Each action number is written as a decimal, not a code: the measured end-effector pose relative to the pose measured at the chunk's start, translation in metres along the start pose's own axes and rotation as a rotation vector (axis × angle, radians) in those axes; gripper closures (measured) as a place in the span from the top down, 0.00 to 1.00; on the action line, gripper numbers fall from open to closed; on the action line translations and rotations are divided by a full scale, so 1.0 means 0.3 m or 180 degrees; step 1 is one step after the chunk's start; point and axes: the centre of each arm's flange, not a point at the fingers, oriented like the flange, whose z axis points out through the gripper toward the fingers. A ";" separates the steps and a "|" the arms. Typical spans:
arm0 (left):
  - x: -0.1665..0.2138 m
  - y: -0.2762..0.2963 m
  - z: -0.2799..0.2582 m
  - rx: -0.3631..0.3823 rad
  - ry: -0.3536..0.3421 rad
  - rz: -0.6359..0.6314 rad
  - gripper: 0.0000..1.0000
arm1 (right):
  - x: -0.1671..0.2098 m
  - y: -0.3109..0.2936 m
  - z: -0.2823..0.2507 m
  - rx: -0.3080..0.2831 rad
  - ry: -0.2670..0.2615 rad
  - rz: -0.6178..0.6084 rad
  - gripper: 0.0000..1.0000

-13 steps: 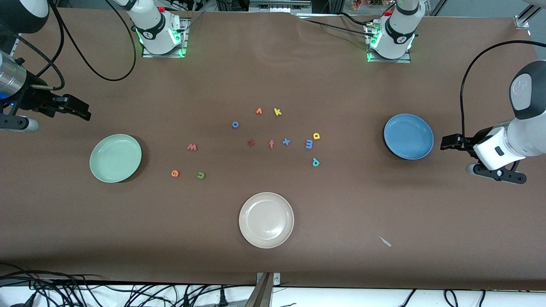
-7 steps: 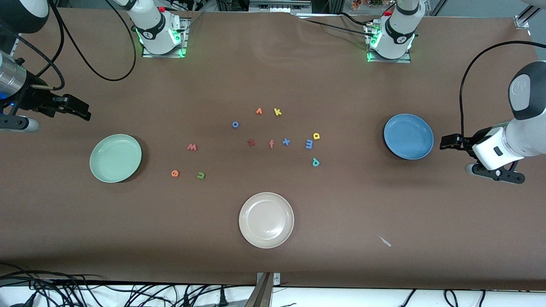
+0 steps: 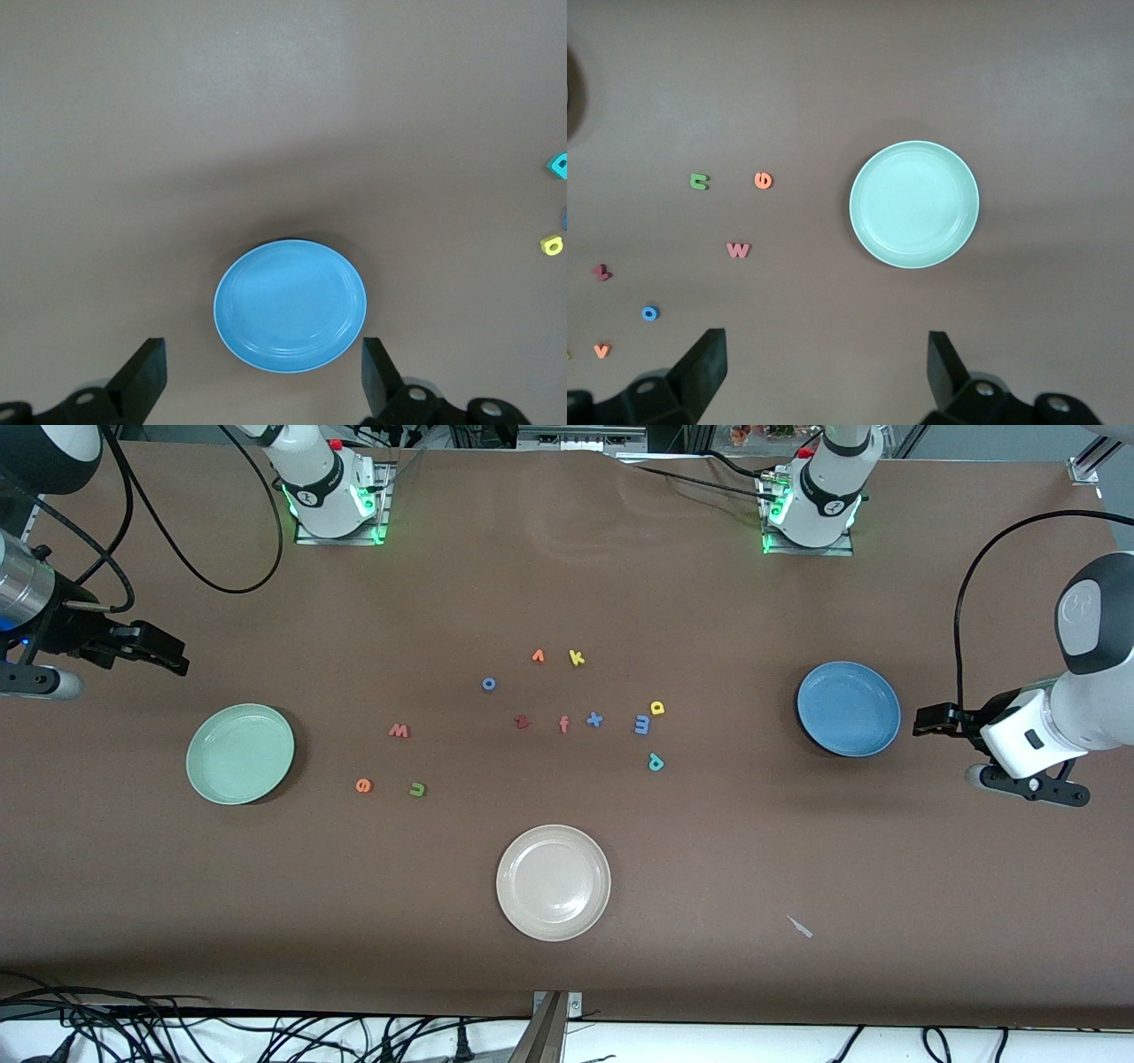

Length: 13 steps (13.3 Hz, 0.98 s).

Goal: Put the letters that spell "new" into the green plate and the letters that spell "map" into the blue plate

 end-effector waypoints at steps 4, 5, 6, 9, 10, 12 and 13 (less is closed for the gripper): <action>0.001 0.000 0.000 0.0002 0.0007 0.0000 0.98 | 0.000 0.000 0.001 0.0000 -0.0001 0.0000 1.00; 0.001 0.000 0.000 0.0002 0.0010 0.0000 0.98 | 0.000 0.000 0.001 0.0000 -0.0001 0.0000 1.00; 0.001 0.000 -0.001 0.0002 0.0011 0.0000 0.98 | 0.000 0.000 0.001 0.0000 -0.0001 0.0000 1.00; 0.002 0.000 -0.001 0.0003 0.0014 0.0000 0.98 | 0.000 0.000 0.001 0.0000 -0.0001 0.0000 1.00; 0.002 0.000 -0.001 0.0003 0.0014 0.0000 0.98 | 0.000 0.000 0.001 0.0000 -0.0001 0.0000 1.00; 0.003 -0.001 -0.001 0.0006 0.0027 0.0000 0.98 | 0.000 0.000 0.001 0.0000 -0.0001 0.0000 1.00; 0.004 -0.001 -0.001 0.0007 0.0033 0.0000 0.98 | 0.000 0.000 0.001 0.0000 -0.0001 0.0000 1.00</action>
